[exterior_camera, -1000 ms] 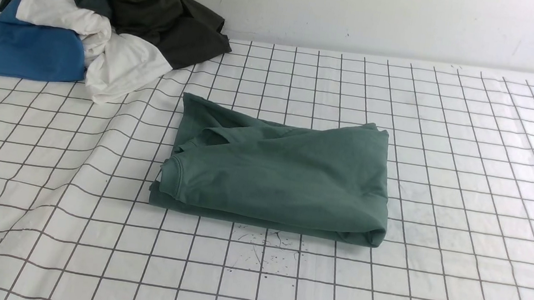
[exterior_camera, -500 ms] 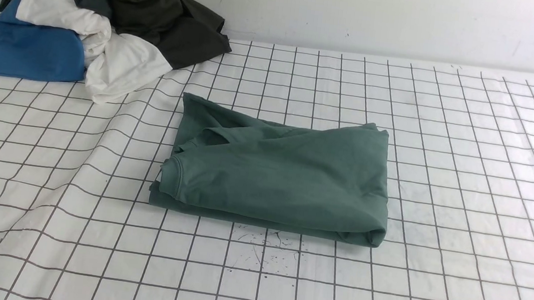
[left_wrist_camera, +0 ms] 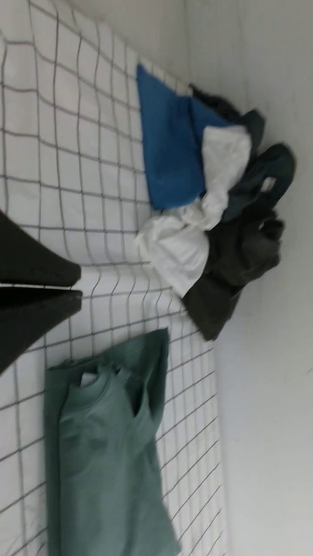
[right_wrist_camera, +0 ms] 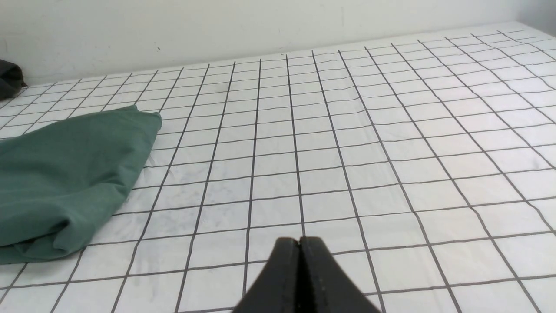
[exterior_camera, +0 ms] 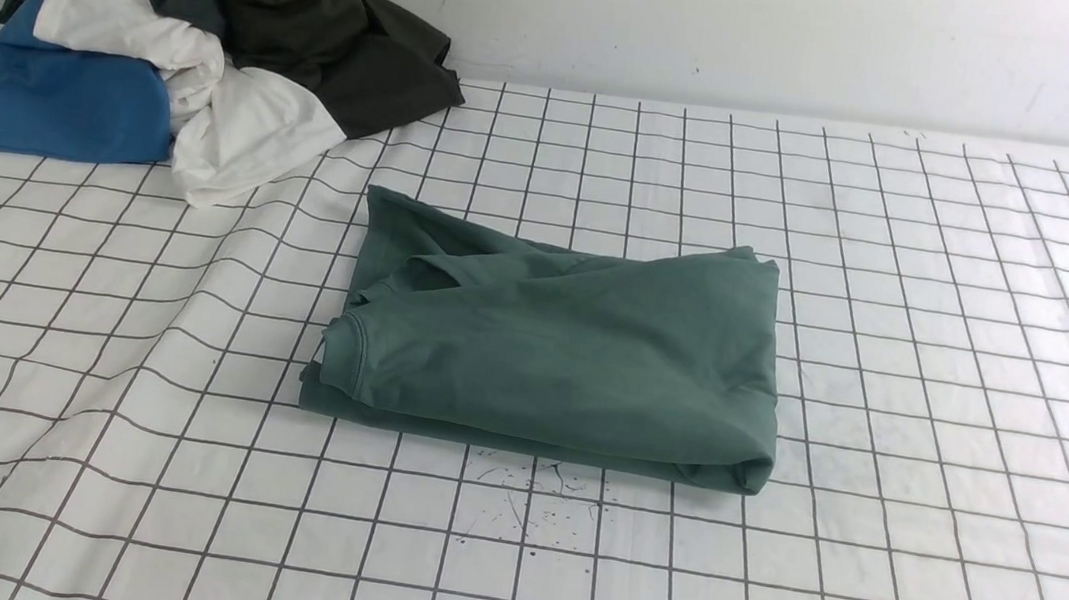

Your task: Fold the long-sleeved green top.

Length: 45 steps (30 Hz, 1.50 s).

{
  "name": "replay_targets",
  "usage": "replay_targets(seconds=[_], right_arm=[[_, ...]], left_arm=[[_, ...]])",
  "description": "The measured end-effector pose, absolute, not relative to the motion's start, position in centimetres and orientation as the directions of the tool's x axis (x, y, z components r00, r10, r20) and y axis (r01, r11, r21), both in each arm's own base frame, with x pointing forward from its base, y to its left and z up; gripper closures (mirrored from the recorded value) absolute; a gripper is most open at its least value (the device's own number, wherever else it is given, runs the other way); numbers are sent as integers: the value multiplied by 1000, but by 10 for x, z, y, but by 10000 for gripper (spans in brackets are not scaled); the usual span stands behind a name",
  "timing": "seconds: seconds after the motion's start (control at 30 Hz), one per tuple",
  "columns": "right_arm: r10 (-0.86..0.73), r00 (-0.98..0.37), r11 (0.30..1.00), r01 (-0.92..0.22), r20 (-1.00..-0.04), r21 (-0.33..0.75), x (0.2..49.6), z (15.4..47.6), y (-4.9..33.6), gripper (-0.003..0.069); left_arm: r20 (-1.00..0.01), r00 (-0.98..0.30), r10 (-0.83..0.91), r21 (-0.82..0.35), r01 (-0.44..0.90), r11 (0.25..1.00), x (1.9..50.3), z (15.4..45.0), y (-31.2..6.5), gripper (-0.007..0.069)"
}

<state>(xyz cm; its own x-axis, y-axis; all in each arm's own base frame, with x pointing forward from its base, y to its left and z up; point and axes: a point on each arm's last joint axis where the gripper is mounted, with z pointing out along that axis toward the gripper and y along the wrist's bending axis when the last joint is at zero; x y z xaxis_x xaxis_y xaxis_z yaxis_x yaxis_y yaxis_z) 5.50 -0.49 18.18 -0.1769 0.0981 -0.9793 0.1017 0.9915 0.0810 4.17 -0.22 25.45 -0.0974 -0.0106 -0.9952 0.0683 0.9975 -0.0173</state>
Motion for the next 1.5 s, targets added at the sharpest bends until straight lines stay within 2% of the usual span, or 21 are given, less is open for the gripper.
replay_targets(seconds=[0.13,0.2,0.3,0.47,1.5], right_arm=[[98,-177,992,102,-979,81,55,182,-5,673],[98,-177,992,102,-979,81,55,182,-5,673],[98,-177,992,102,-979,81,55,182,-5,673],[98,-178,992,102,-979,81,55,182,-5,673],[97,-178,992,102,-979,80,55,182,-5,673]], left_arm=[[-998,-58,3,2,6,1000,50,225,0,632],[-996,-92,6,7,-7,1000,54,201,1,632],[-990,-142,7,8,-6,1000,56,186,1,632],[-966,-257,6,8,-9,1000,54,175,1,632],[-962,-274,-5,-3,-9,1000,53,173,1,632]])
